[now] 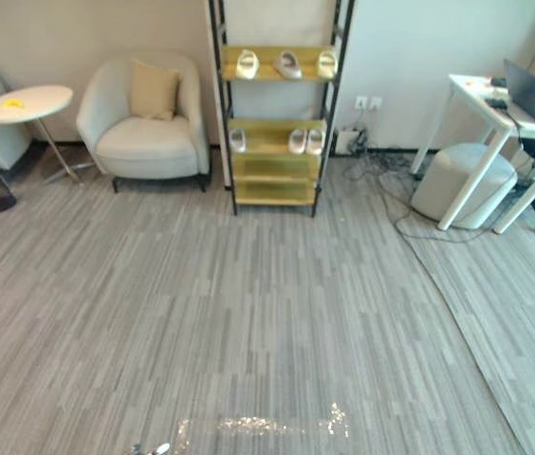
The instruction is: Organize the slippers on the shoe rack
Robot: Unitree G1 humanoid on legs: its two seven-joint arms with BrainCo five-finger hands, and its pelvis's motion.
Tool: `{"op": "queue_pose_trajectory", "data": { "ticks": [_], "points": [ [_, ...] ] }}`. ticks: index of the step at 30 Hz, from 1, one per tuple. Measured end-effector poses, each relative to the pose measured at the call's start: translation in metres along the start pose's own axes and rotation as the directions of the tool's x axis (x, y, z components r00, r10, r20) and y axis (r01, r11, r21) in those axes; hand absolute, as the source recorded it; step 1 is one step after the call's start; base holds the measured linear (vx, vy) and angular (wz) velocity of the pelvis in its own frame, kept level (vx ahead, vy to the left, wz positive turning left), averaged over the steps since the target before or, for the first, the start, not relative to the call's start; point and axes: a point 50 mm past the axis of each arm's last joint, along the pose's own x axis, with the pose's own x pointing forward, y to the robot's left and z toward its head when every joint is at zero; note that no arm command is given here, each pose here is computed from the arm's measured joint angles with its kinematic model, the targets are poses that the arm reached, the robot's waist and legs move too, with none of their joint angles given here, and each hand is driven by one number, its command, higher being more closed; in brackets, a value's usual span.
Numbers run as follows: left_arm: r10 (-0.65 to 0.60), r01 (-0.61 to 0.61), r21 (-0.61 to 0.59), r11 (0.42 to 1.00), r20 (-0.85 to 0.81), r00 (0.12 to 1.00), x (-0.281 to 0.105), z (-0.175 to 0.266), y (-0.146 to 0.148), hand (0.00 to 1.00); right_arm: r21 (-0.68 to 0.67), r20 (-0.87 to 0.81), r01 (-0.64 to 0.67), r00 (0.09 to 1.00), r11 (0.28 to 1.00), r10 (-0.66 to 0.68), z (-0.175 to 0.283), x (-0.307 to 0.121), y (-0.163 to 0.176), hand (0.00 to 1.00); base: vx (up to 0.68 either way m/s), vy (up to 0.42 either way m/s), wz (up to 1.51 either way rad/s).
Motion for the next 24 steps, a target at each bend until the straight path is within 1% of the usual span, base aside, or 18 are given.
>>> {"op": "queue_pose_trajectory", "data": {
  "ticks": [15,20,24],
  "points": [
    [-0.005,0.004,0.025,1.0,0.006,1.0,0.002,0.004,-0.001,0.0,0.012,0.018,-0.004,1.0,1.0,0.004,0.008,0.002,0.007,0.0,0.02,-0.016,0.01],
    [-0.008,0.006,0.049,0.999,0.03,1.0,0.002,0.008,-0.001,0.0,-0.022,0.029,-0.01,1.0,1.0,0.011,0.012,0.003,0.009,0.0,-0.02,-0.028,-0.01],
    [-0.009,0.007,0.051,0.999,0.038,0.999,0.003,0.011,-0.002,0.0,-0.024,0.034,-0.013,0.999,1.0,0.014,0.014,0.003,0.01,0.0,-0.02,-0.04,-0.01]
  ]
}}
